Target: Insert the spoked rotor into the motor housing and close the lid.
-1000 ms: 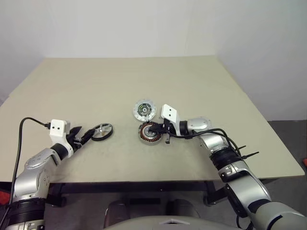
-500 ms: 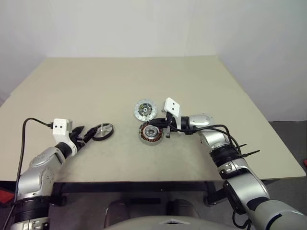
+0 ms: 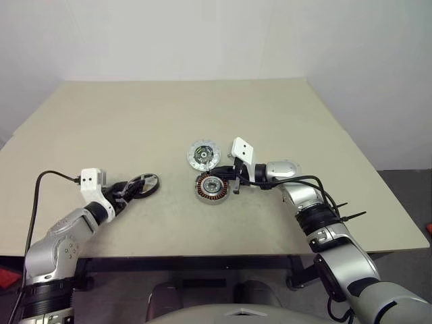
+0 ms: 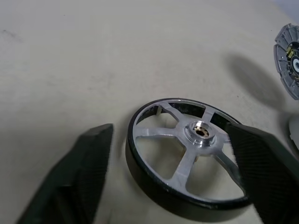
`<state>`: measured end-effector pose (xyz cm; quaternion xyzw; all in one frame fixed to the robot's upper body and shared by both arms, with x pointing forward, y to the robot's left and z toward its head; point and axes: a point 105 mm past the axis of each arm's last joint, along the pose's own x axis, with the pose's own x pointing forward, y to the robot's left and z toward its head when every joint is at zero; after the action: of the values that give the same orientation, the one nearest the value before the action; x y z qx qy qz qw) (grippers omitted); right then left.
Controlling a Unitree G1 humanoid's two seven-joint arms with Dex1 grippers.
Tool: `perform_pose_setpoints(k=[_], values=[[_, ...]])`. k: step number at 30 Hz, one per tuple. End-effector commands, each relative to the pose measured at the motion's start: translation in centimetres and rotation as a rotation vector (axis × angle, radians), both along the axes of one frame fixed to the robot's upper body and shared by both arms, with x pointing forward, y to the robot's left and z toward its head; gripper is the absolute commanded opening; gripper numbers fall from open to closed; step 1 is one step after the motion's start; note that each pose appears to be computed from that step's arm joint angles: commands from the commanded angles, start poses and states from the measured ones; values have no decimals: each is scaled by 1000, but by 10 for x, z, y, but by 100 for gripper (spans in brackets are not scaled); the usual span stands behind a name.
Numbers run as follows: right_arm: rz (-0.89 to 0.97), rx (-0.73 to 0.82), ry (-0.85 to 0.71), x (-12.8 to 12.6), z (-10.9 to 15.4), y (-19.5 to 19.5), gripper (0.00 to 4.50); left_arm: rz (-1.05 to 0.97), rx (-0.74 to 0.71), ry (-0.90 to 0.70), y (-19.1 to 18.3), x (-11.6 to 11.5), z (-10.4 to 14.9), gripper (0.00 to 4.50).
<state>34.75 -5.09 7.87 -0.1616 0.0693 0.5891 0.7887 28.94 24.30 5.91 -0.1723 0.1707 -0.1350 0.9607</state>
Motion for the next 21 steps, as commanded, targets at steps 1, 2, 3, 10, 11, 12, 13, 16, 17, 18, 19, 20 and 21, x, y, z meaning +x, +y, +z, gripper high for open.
perform_pose_setpoints(k=[1, 2, 3, 10, 11, 12, 13, 16, 17, 18, 19, 20, 21], values=[[6, 20, -54, 4, 16, 1, 0, 76, -40, -27, 11, -2, 15, 448], [7, 19, -54, 3, 16, 1, 0, 91, -62, -17, 12, -3, 15, 448], [7, 19, -52, 3, 15, 1, 0, 99, -96, -7, 13, -4, 15, 448], [11, 17, -50, 3, 15, 1, 0, 62, -375, 98, -12, -10, 14, 448], [12, 18, -49, 3, 15, 1, 0, 58, -405, 103, -16, -10, 15, 448], [13, 18, -49, 3, 15, 1, 0, 54, -427, 109, -19, -9, 15, 448], [13, 18, -49, 3, 15, 1, 0, 49, -445, 115, -23, -9, 16, 448], [12, 21, -49, 3, 15, 1, 0, 34, -494, 145, -33, -10, 15, 448], [11, 22, -49, 3, 15, 1, 0, 33, -504, 154, -34, -10, 14, 448], [9, 23, -50, 3, 15, 1, 0, 34, -515, 161, -35, -10, 14, 448], [5, 24, -51, 4, 16, 1, 0, 37, -522, 169, -35, -10, 13, 448], [3, 25, -52, 5, 16, 1, 0, 40, -524, 177, -36, -10, 12, 448], [1, 25, -53, 5, 16, 1, 0, 42, -525, 183, -36, -10, 11, 448]])
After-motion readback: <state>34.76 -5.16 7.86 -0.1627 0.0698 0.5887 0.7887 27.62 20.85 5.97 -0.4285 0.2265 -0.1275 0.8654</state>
